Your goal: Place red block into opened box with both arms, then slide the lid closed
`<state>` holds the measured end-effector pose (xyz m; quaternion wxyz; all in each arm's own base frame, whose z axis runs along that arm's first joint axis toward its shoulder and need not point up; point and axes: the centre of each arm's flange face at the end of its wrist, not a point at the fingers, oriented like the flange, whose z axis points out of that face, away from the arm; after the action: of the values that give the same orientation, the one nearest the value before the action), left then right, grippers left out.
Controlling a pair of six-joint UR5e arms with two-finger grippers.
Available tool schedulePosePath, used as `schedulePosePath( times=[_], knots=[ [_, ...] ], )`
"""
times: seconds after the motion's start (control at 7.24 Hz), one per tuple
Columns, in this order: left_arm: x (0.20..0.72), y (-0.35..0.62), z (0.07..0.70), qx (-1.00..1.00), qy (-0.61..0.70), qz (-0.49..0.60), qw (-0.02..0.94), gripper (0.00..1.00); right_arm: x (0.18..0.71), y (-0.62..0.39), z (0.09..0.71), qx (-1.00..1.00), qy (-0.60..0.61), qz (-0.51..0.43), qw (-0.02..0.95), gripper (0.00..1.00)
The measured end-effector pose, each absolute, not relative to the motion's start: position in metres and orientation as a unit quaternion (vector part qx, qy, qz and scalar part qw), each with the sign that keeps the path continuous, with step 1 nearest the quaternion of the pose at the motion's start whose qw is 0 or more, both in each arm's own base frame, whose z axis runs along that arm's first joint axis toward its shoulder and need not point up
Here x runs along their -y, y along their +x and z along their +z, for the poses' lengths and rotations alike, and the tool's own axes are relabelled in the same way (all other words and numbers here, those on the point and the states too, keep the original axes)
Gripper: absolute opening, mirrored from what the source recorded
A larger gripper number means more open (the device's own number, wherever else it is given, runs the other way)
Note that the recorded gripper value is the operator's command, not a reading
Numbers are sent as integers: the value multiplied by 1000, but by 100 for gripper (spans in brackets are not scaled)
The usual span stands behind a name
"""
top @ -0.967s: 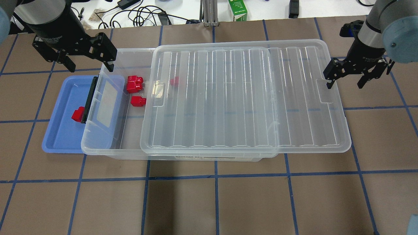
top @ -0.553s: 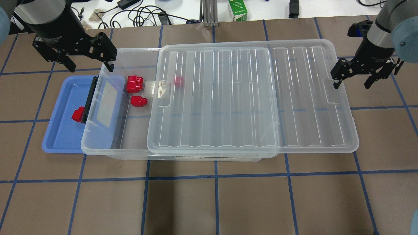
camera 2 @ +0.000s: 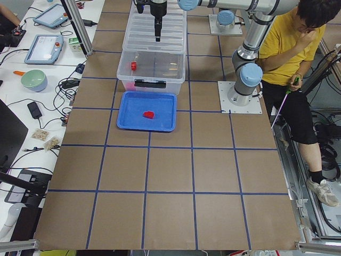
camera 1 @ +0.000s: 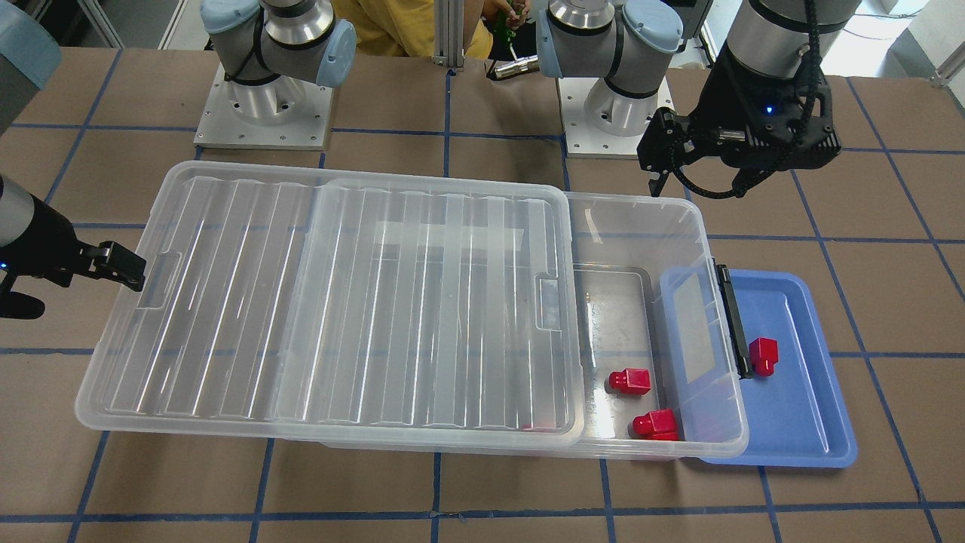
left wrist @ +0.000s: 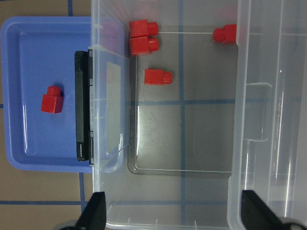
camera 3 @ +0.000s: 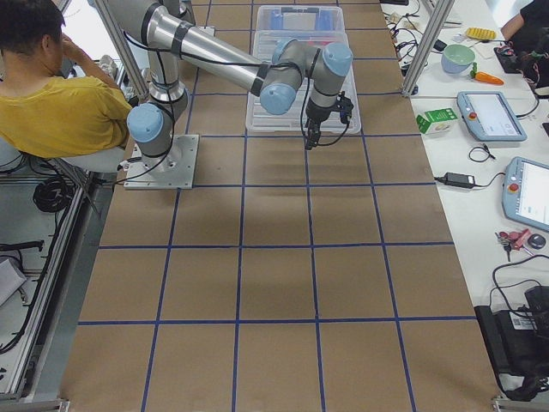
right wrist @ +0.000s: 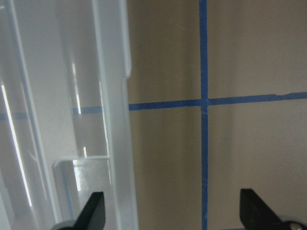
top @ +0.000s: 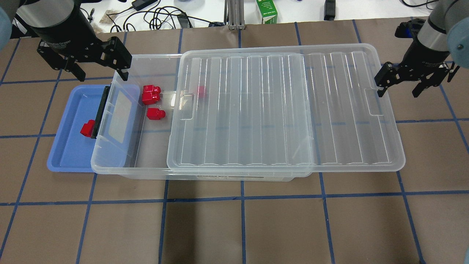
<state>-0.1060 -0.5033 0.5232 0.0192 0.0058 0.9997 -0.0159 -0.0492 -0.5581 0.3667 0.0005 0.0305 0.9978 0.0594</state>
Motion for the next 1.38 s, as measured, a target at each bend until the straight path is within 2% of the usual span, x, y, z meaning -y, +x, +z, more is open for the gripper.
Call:
schedulePosePath(
  times=[0.41, 0.69, 1.11, 1.38],
  knots=[
    [504, -89, 524, -1000, 2, -12, 22, 100, 529, -33, 421, -999, 31, 33, 5, 100],
    [513, -16, 510, -1000, 8, 9, 16, 100, 490, -10, 471, -1000, 21, 16, -2, 100],
    [512, 121, 418, -996, 79, 30, -9, 100, 465, 10, 490, -1000, 8, 28, -4, 100],
    [515, 166, 338, -993, 117, 21, -8, 100, 459, 13, 491, -999, 6, 37, -2, 100]
  ],
)
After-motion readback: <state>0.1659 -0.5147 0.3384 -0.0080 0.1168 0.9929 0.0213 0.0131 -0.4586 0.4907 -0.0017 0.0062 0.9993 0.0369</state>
